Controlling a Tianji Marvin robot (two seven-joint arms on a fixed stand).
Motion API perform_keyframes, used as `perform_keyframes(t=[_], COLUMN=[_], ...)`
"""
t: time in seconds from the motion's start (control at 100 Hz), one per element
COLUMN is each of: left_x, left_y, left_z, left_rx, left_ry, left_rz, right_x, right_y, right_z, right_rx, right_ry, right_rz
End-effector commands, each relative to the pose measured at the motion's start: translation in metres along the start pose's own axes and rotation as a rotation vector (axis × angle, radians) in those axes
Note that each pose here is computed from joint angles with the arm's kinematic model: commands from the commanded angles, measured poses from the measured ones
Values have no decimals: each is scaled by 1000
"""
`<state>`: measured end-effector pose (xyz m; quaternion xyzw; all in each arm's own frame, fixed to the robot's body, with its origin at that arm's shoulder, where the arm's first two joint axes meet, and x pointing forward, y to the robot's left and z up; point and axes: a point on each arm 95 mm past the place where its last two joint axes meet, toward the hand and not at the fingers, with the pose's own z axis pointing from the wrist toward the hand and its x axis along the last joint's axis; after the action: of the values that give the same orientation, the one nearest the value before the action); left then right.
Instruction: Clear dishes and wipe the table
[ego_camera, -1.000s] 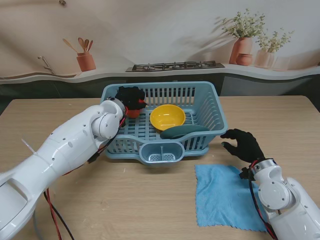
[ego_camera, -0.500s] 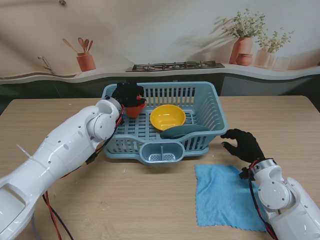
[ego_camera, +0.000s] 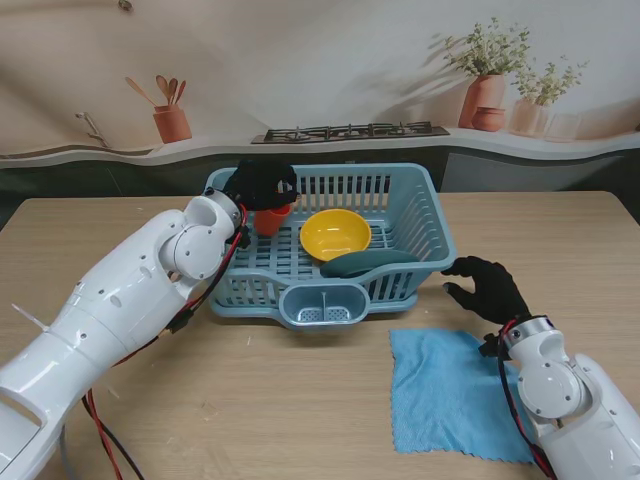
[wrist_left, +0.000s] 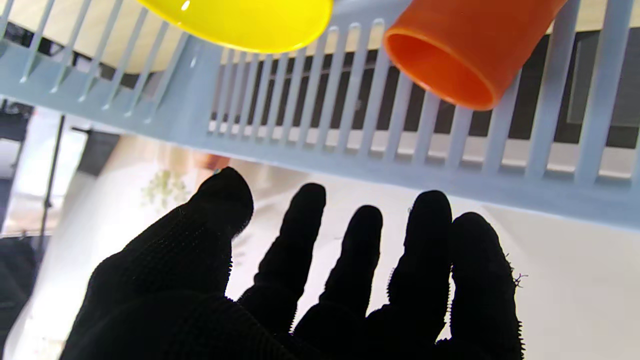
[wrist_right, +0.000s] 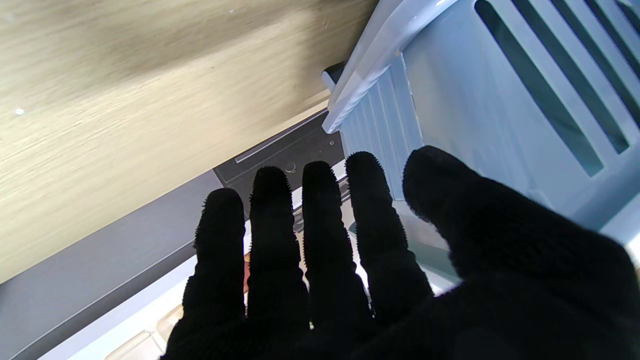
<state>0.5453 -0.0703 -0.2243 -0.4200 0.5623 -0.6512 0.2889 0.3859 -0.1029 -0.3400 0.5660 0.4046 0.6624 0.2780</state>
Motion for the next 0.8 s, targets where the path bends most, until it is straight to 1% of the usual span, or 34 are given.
perform_keyframes(t=[0.0, 0.19, 0.34, 0.53, 0.79], left_x=[6, 10, 10, 6, -4], left_y=[-7, -15, -19, -24, -29], left_z=[-1, -9, -20, -38, -67], left_rx=[8, 40, 68, 99, 152], left_ry=[23, 54, 67, 64, 65], left_rz=[-3, -22, -35, -50, -42], right_x=[1, 2, 2, 3, 3], right_y=[1, 5, 8, 11, 12], right_z=[0, 0, 0, 0, 1], right_rx=[5, -8, -16, -26, -31], right_ry=[14, 30, 45, 56, 67], right_rz=[0, 2, 5, 8, 9])
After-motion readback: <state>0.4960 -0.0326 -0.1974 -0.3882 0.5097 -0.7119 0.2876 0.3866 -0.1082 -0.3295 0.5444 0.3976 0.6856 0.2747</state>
